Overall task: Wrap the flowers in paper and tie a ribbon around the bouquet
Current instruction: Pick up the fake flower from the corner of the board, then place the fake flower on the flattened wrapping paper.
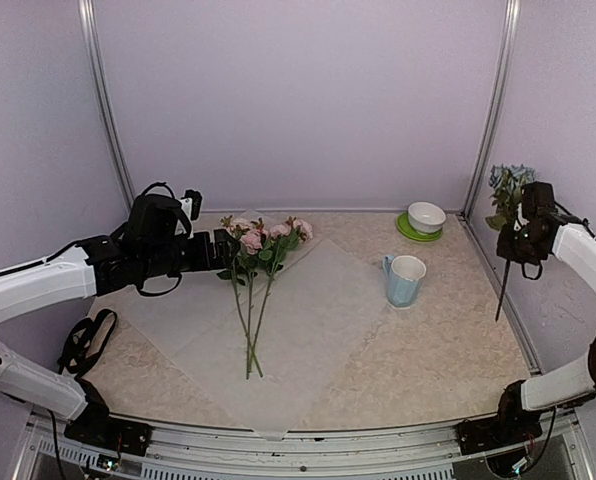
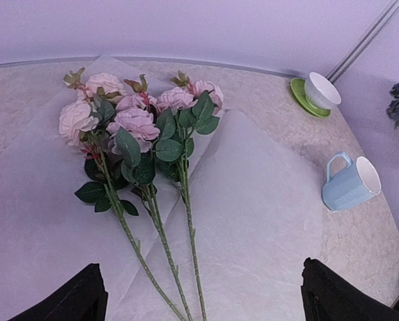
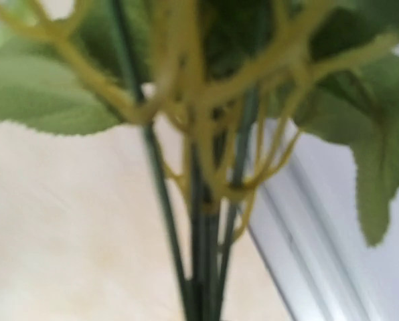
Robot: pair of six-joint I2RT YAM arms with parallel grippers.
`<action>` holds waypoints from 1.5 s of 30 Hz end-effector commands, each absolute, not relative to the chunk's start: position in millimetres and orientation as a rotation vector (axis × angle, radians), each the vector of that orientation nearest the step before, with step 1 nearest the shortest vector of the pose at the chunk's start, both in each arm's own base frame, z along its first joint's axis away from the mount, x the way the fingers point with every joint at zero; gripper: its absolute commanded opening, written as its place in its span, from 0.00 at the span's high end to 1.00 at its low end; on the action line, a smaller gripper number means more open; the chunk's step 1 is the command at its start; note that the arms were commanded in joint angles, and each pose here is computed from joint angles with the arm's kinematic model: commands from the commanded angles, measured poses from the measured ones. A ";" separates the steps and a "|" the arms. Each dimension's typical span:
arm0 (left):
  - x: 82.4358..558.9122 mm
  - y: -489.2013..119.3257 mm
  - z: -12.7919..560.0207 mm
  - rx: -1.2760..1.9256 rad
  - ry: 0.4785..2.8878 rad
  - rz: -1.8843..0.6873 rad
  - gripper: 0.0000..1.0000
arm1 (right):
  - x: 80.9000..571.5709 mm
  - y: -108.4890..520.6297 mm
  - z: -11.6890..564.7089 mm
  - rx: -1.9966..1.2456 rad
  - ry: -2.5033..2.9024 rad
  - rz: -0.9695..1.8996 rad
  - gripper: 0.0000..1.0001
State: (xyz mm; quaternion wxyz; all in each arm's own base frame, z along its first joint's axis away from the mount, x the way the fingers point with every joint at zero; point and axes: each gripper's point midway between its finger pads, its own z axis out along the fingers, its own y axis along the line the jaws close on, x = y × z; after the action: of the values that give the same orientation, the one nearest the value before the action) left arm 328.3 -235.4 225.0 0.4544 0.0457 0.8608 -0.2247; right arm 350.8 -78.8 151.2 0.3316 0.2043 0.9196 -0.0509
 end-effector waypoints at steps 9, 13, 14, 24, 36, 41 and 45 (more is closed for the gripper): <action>328.1 -218.5 185.4 0.112 2.220 -0.432 0.01 | 321.9 210.6 397.8 -0.343 1.816 0.824 1.00; 328.7 -213.0 171.8 0.089 2.252 -0.406 0.01 | 282.2 324.5 404.5 -0.524 1.645 1.314 1.00; 328.3 -211.6 168.3 0.083 2.260 -0.403 0.01 | 281.6 349.0 396.6 -0.550 1.651 1.353 1.00; 323.0 -196.6 136.1 0.018 2.323 -0.391 0.01 | 350.1 496.7 234.0 -0.392 2.152 1.436 1.00; 321.9 -195.9 97.6 0.041 2.399 -0.350 0.01 | 379.2 518.1 129.4 -0.284 2.393 1.315 0.59; 320.1 -193.7 83.7 0.046 2.433 -0.324 0.01 | 381.7 496.1 172.8 -0.415 2.307 1.132 0.43; 317.0 -193.5 76.9 0.045 2.443 -0.330 0.01 | 372.2 465.7 205.1 -0.588 2.245 0.929 0.33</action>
State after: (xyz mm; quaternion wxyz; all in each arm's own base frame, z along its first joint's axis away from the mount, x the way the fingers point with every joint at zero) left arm 318.2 -195.6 85.7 0.3349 0.0181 0.9337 -0.1257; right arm 374.4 495.5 131.2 0.2290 -0.1490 0.8718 0.4065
